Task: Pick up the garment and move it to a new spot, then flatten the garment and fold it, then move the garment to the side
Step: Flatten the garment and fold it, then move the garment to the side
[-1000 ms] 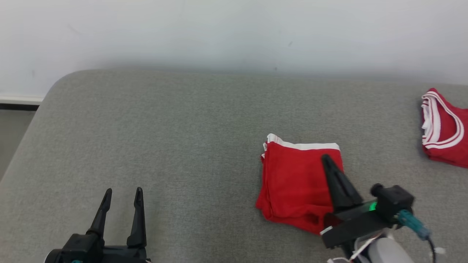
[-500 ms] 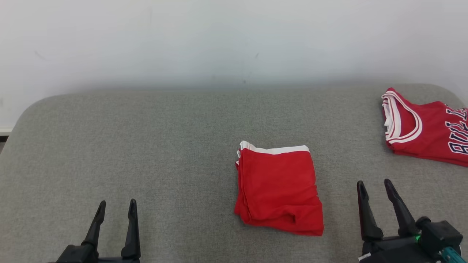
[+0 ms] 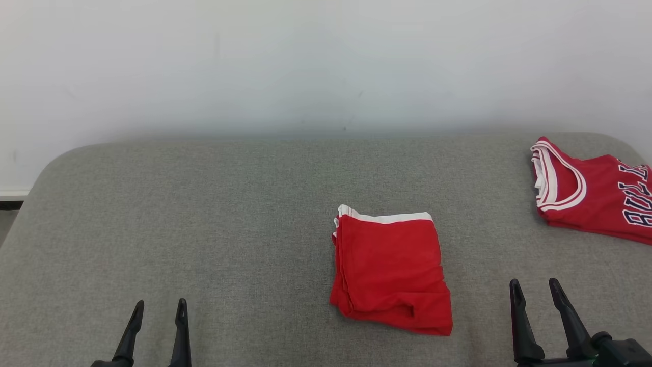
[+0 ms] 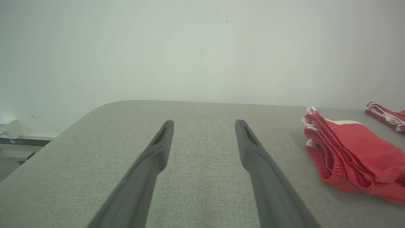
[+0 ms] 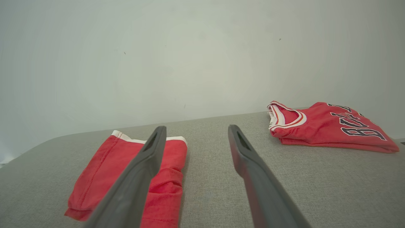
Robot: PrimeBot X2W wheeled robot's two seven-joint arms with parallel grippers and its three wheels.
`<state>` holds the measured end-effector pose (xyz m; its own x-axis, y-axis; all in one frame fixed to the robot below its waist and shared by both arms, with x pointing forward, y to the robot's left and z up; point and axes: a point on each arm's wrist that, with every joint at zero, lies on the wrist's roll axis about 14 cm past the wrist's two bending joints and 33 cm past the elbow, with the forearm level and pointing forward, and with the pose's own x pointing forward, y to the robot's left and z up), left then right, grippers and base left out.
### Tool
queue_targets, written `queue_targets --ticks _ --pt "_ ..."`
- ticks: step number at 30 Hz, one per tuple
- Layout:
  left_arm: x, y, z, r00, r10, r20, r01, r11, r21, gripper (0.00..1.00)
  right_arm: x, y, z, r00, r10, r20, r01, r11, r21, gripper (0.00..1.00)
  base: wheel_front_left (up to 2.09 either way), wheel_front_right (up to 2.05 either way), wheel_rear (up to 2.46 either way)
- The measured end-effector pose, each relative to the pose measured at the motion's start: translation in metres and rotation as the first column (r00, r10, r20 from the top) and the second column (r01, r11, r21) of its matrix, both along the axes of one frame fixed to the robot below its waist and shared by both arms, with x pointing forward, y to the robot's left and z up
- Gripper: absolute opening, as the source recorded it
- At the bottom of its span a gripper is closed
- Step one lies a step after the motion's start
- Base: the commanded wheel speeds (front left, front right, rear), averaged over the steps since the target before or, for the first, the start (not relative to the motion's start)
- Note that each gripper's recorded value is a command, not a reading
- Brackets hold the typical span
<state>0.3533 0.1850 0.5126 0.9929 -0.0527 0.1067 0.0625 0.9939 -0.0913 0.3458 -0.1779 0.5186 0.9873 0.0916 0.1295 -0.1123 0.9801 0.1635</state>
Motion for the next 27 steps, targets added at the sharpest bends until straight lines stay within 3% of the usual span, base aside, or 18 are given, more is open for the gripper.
queue_targets --ticks 27 --pt "-0.011 0.003 -0.010 0.999 0.006 -0.033 -0.005 1.000 0.020 1.00 0.013 0.019 -0.014 0.997 0.063 -0.046 -0.064 0.998 -0.005 1.00 0.00 0.00 0.00"
